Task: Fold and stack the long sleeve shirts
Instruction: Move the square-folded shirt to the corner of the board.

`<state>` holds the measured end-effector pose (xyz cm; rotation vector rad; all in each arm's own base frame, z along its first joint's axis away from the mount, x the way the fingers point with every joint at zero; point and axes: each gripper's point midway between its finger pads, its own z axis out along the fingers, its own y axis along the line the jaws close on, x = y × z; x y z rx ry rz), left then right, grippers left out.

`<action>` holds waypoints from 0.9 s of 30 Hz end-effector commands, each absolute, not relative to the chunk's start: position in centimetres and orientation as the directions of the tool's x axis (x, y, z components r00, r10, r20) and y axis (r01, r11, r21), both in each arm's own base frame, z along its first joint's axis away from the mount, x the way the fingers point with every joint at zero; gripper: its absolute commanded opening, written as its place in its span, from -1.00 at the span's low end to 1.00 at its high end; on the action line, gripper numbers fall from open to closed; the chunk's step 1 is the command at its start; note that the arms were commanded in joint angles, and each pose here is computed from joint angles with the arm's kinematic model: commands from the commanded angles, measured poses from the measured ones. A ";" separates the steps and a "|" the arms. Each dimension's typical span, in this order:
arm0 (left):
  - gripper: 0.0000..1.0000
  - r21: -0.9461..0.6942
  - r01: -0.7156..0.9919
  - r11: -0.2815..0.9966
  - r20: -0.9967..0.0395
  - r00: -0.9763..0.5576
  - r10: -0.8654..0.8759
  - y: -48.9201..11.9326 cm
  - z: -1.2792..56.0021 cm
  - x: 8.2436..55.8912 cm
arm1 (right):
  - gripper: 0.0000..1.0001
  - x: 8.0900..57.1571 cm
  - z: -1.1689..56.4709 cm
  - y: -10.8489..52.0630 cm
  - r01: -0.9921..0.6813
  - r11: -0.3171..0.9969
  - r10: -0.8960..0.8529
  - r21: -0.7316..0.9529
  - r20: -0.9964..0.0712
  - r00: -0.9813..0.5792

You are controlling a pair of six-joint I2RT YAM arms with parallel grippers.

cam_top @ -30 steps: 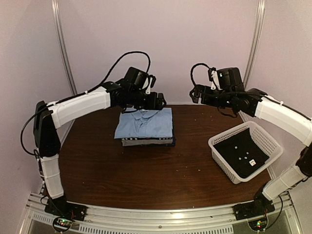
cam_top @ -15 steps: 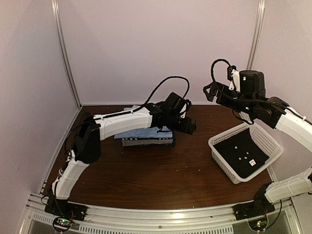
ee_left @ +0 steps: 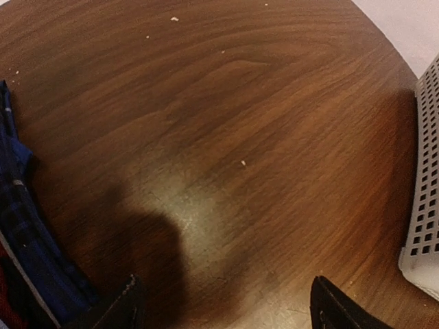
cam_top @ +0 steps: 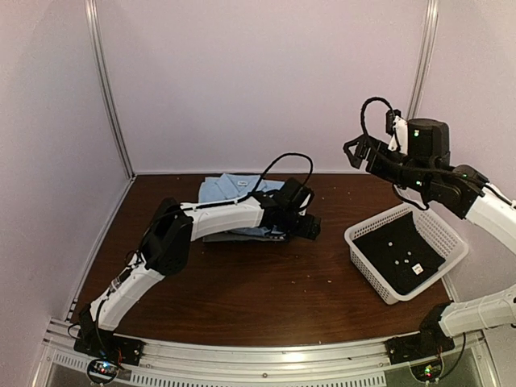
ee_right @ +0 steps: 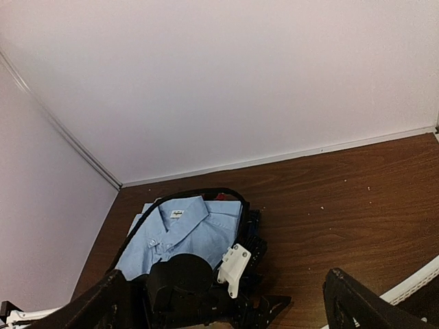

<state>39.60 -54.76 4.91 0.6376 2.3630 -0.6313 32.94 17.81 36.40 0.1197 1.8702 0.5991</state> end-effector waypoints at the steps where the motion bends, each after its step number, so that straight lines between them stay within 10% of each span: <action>1: 0.69 -0.325 0.510 0.796 -0.644 -0.736 0.208 -53.6 4.3 41.9 | 1.00 32.6 35.7 17.3 -0.181 0.868 0.368 0.463 -0.843 -0.392; 27: 0.69 -0.254 0.242 0.936 -0.580 -0.813 0.053 -32.9 3.2 50.2 | 1.00 32.4 33.5 17.7 -0.178 0.857 0.372 0.483 -0.821 -0.433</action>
